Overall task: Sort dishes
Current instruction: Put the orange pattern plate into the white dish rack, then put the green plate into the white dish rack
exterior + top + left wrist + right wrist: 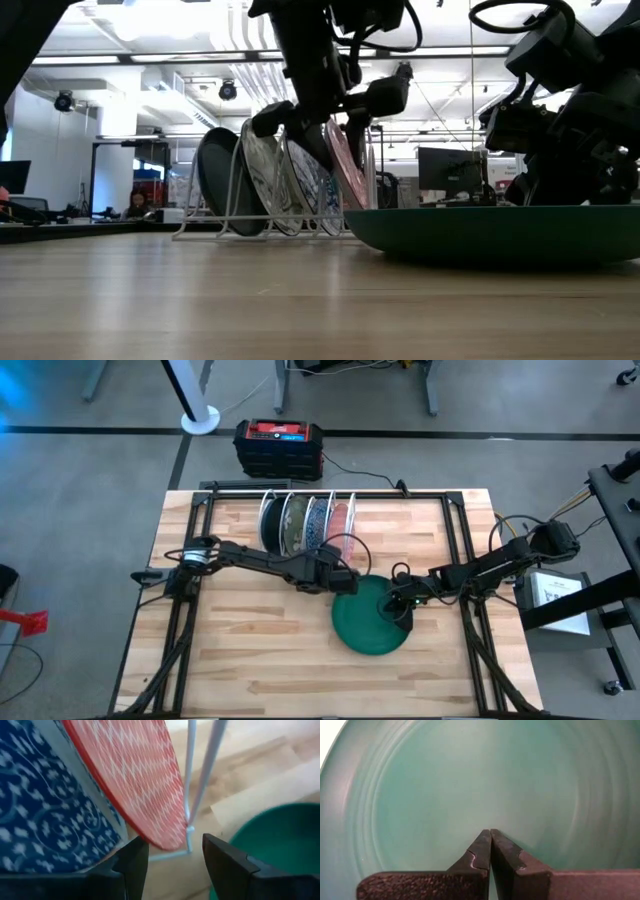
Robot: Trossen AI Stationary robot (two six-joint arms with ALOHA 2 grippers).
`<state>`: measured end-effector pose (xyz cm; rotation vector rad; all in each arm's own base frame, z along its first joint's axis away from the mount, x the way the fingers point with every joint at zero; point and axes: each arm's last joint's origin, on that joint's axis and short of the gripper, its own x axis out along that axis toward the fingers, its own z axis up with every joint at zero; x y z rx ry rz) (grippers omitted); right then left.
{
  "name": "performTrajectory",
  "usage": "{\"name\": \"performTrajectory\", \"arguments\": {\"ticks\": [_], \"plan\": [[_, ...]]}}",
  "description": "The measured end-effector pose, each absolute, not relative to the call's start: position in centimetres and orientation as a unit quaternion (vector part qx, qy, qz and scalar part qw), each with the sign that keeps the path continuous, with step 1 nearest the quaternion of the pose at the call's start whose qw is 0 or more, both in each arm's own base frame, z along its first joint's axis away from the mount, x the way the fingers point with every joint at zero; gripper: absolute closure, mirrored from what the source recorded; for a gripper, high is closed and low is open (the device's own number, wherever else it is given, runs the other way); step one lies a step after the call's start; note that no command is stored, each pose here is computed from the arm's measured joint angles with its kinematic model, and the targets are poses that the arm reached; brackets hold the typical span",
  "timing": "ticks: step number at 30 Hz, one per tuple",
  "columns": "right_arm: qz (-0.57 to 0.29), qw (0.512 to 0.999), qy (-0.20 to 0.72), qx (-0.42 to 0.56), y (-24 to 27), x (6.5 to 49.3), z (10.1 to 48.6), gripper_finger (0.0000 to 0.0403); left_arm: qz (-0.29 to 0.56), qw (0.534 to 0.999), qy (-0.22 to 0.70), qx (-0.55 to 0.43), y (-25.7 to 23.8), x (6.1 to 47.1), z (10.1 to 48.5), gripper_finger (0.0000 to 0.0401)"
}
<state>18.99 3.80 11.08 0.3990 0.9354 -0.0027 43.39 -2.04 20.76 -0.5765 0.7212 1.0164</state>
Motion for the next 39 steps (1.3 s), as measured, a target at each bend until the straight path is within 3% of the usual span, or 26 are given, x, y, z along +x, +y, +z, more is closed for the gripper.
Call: {"name": "performTrajectory", "arguments": {"ticks": [11, 16, 25, 32, 36, 39], "plan": [[-0.001, 0.873, 0.448, 0.191, 3.8, 19.0, 11.1, 0.0403, 0.396, 0.734, 0.434, -0.342, -2.8, 42.5, 21.1, 0.0216], [-0.001, 0.873, 0.448, 0.191, 3.8, 19.0, 11.1, 0.0403, 0.342, 0.691, 0.511, -0.380, -3.7, 41.2, 21.9, 0.0216], [0.008, 0.877, 0.447, 0.175, 3.8, 19.2, 11.2, 0.0403, 0.330, 0.641, 0.601, -0.345, -8.5, 37.6, 23.5, 0.0216], [0.009, 0.877, 0.445, 0.181, 3.9, 19.2, 11.3, 0.0392, 0.377, 0.731, 0.504, -0.266, -13.5, 36.3, 24.0, 0.0216], [0.020, 0.878, 0.440, 0.187, 3.9, 19.2, 11.6, 0.0362, 0.363, 0.811, 0.390, -0.242, -16.8, 36.7, 24.1, 0.0216], [0.024, 0.881, 0.434, 0.189, 3.9, 19.1, 11.9, 0.0330, 0.347, 0.845, 0.324, -0.246, -18.7, 37.2, 24.1, 0.0216]]}}
